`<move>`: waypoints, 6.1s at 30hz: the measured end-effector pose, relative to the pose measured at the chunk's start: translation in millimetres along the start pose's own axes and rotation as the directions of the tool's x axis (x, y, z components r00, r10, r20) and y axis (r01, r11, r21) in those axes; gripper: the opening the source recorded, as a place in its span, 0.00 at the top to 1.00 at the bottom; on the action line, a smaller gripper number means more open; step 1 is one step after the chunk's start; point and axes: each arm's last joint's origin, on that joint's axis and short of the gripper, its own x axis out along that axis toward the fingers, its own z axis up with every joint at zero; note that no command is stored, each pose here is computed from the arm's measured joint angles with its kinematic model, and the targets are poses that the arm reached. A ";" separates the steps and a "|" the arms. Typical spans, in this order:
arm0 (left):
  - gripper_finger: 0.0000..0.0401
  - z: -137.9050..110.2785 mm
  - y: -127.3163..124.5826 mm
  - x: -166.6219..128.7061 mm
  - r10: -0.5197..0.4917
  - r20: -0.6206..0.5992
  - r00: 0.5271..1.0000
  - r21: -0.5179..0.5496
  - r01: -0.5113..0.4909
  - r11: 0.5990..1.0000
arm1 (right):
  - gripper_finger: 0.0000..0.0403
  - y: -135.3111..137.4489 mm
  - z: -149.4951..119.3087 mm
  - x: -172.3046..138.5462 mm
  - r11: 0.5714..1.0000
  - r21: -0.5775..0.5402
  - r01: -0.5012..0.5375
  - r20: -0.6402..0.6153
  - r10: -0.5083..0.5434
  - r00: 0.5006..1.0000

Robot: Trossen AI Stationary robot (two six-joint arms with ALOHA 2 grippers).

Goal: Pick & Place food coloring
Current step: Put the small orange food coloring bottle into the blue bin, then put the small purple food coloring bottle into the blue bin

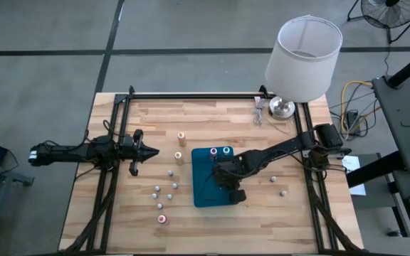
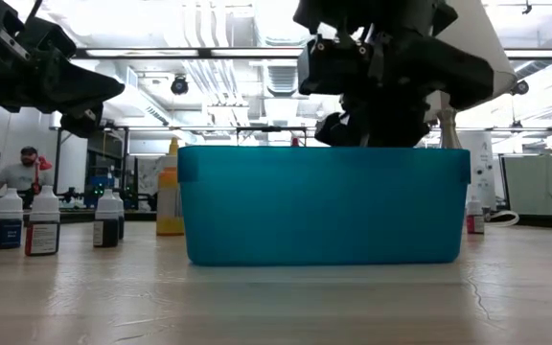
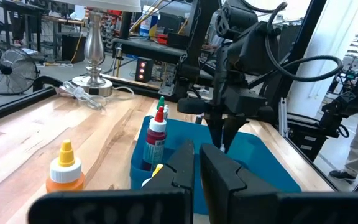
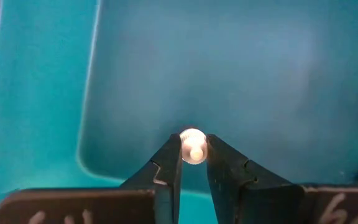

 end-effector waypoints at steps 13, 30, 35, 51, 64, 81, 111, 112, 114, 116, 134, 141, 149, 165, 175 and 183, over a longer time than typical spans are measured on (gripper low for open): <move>1.00 0.0 0.0 0.0 0.000 0.000 1.000 0.000 0.000 1.000 | 0.88 -3.4 -0.2 2.3 0.999 0.038 0.009 0.022 -0.010 1.000; 1.00 0.0 0.0 0.0 0.000 0.000 1.000 0.000 0.000 1.000 | 0.82 -6.0 -0.4 2.7 0.998 0.048 0.035 0.026 -0.036 0.999; 1.00 -0.1 0.0 0.0 0.000 0.000 1.000 0.000 0.000 1.000 | 0.76 -7.7 -0.5 2.7 0.998 0.052 0.038 0.026 -0.040 0.999; 1.00 -0.1 0.0 0.0 0.001 -0.001 1.000 0.000 -0.001 1.000 | 0.71 -8.3 -0.1 -13.2 0.998 0.059 0.037 0.051 -0.040 0.998; 1.00 -0.2 0.1 0.1 0.003 -0.002 1.000 0.000 -0.003 1.000 | 0.68 -8.5 -5.8 -62.1 0.996 0.074 0.050 0.102 -0.057 0.993; 1.00 -0.4 0.1 0.0 0.003 -0.004 1.000 0.000 -0.003 1.000 | 0.61 -37.1 -50.1 -79.2 0.982 0.143 0.123 0.021 -0.127 0.992; 1.00 -0.5 0.2 0.0 0.003 -0.005 1.000 0.000 -0.003 1.000 | 0.53 -68.4 -87.6 -43.7 0.999 -0.026 0.041 0.130 -0.037 0.991; 1.00 -0.4 0.2 0.0 0.003 -0.005 1.000 0.000 -0.003 1.000 | 0.53 -68.2 -87.6 -43.3 0.999 -0.028 0.035 0.136 -0.031 0.990; 1.00 -0.4 0.2 0.0 0.003 -0.005 1.000 0.000 -0.003 1.000 | 0.53 -67.9 -87.8 -42.7 0.999 -0.035 0.030 0.142 -0.025 0.990; 1.00 -0.5 0.1 0.0 0.003 -0.005 1.000 0.000 -0.003 1.000 | 0.53 -67.7 -87.7 -42.5 0.998 -0.053 0.024 0.146 -0.016 0.989; 1.00 -0.5 0.1 0.0 0.003 -0.005 1.000 0.000 -0.003 1.000 | 0.53 -68.3 -89.6 -28.9 0.994 -0.109 -0.011 0.142 0.027 0.990; 1.00 -0.5 0.1 0.0 0.003 -0.005 1.000 0.000 -0.003 1.000 | 0.53 -69.2 -89.6 -23.8 0.995 -0.102 -0.015 0.131 0.028 0.991; 1.00 -0.5 0.1 0.1 0.003 -0.005 1.000 0.000 -0.003 1.000 | 0.60 -69.5 -89.5 -23.8 0.996 -0.092 -0.008 0.131 0.020 0.991; 1.00 -0.5 0.2 0.1 0.003 -0.005 1.000 0.000 -0.003 1.000 | 0.90 -69.2 -89.9 -25.0 0.997 -0.078 -0.011 0.128 0.020 0.992; 1.00 -0.6 0.1 0.1 0.003 -0.006 1.000 0.000 -0.003 1.000 | 0.90 -64.3 -91.5 -54.3 0.999 -0.034 -0.004 0.101 0.008 0.995; 1.00 -0.6 0.2 0.1 0.003 -0.006 1.000 0.000 -0.003 1.000 | 0.90 -59.4 -78.6 -103.9 0.999 0.026 0.036 0.165 -0.040 0.986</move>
